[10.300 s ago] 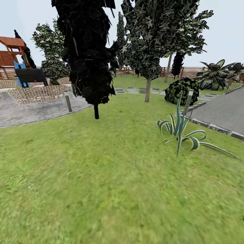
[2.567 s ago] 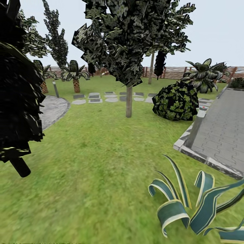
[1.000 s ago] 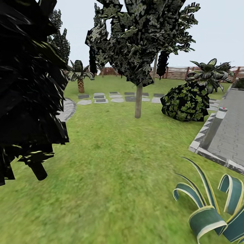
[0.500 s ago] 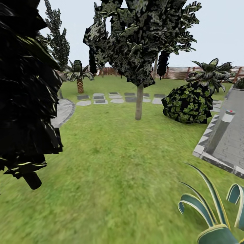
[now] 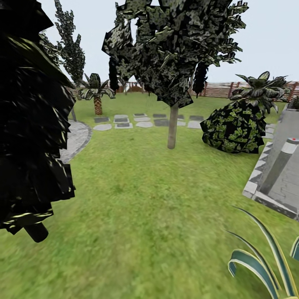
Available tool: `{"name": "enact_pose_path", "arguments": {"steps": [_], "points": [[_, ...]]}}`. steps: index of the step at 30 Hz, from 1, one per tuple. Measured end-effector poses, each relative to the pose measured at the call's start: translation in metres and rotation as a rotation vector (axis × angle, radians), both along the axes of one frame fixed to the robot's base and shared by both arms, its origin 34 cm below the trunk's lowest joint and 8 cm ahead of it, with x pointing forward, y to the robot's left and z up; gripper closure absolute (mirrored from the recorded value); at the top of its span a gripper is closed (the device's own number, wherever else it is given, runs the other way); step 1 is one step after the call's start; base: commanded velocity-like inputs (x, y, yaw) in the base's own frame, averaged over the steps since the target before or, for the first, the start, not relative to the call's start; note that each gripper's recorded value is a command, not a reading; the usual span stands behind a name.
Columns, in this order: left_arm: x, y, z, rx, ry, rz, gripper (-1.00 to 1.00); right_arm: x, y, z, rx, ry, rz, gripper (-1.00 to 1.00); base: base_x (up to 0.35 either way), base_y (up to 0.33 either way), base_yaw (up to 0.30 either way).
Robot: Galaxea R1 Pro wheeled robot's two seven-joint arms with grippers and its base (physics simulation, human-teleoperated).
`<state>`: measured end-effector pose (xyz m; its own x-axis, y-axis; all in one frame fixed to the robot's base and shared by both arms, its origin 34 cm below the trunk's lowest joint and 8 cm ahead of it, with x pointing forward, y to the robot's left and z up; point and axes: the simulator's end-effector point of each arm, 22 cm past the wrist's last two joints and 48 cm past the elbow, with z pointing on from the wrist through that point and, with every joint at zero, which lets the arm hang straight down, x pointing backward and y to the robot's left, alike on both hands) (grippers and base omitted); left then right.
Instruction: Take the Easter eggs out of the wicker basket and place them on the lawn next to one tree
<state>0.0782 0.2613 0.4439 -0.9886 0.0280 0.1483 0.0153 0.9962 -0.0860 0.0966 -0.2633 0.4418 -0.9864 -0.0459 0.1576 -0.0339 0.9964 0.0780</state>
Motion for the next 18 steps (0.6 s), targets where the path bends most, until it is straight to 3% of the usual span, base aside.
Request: {"name": "enact_pose_path", "arguments": {"steps": [8,18], "points": [[0.0001,-0.001,0.0,-0.001,-0.001,0.0,-1.0,0.0002,0.0,0.0,0.0,-0.001,-0.001,-1.0,0.138,0.313,0.0],[-0.0001,-0.0011,0.0001,-0.002,-0.001,0.0,-1.0,0.0003,-0.0001,0.0,-0.001,-0.002,-0.001,-1.0,0.321,0.027,0.0]]}}
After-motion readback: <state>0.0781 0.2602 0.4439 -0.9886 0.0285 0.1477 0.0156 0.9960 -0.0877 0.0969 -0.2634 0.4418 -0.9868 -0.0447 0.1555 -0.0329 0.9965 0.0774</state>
